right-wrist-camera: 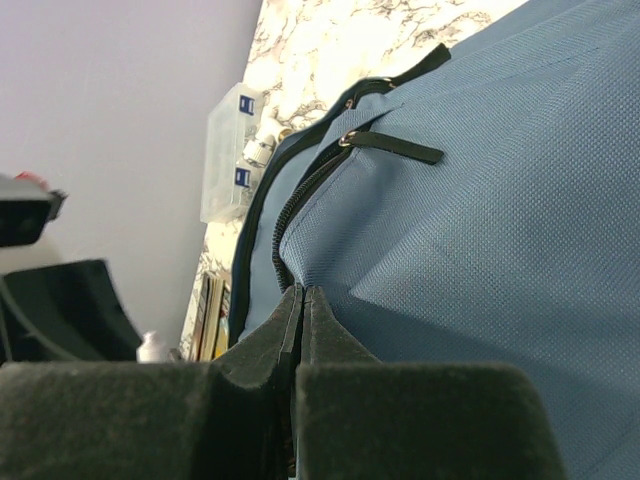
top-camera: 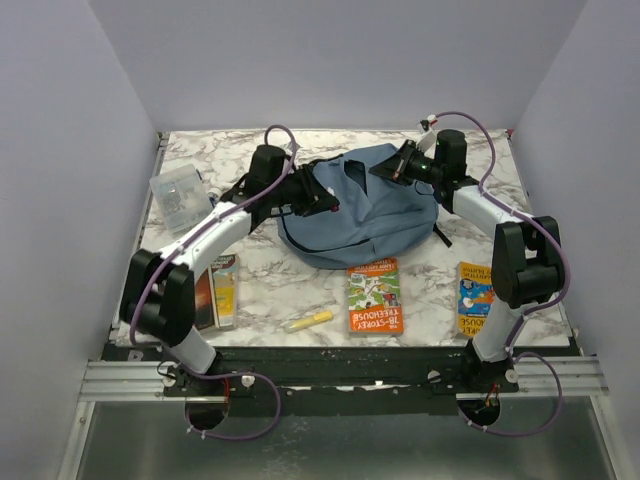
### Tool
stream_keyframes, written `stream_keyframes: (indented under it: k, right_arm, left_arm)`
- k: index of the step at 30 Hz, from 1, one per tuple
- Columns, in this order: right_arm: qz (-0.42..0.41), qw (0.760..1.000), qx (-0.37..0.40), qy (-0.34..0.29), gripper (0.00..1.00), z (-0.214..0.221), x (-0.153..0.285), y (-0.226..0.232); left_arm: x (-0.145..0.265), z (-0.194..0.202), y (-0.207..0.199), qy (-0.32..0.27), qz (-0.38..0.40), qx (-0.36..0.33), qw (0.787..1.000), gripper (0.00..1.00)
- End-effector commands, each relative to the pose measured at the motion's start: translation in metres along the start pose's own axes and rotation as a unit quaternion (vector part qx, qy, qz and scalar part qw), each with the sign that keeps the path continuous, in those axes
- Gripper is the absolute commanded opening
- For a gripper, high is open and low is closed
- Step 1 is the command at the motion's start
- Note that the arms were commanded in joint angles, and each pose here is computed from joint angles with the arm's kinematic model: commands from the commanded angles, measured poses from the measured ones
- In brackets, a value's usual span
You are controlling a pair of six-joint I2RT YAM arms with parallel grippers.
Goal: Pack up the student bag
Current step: Place the stationery in the student bag.
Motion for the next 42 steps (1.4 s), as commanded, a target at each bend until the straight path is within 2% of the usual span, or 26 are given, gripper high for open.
stream_keyframes:
  k: [1, 16, 25, 30, 36, 40, 42]
  right_arm:
    - [-0.028, 0.999, 0.015, -0.003, 0.01, -0.003, 0.0, 0.019]
    - [-0.033, 0.999, 0.01, 0.001, 0.01, -0.002, -0.002, 0.018]
    - [-0.032, 0.999, 0.008, 0.002, 0.01, -0.002, -0.003, 0.016]
    - [-0.035, 0.999, 0.005, 0.004, 0.01, -0.001, -0.004, 0.015]
    - [-0.034, 0.999, 0.007, 0.004, 0.01, -0.001, -0.003, 0.016]
    - [-0.035, 0.999, 0.01, 0.002, 0.01, -0.002, -0.002, 0.018]
    - [-0.035, 0.999, 0.01, 0.002, 0.01, -0.002, -0.002, 0.018]
  left_arm:
    - [-0.025, -0.033, -0.043, 0.028, 0.106, 0.043, 0.993, 0.28]
    - [-0.099, -0.071, -0.017, 0.022, 0.081, 0.112, 0.99, 0.29]
    - [-0.115, -0.084, -0.005, 0.016, 0.076, 0.13, 0.989, 0.38]
    - [-0.112, -0.086, -0.001, 0.002, 0.066, 0.128, 0.99, 0.39]
    - [-0.105, -0.085, 0.002, 0.002, 0.065, 0.127, 0.99, 0.53]
    - [-0.088, -0.08, -0.005, -0.007, 0.066, 0.096, 0.993, 0.56]
    - [-0.074, -0.074, -0.006, -0.013, 0.063, 0.073, 0.995, 0.62]
Point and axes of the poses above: each gripper's point midway between its finger pads, its own x axis back along the fingers, its own y axis along the line the jaws close on, z = x × y, the point moved 3 cm from there along x, back along the fingers, and after that the axes turned 9 degrees about -x, right-handed, at the moved point
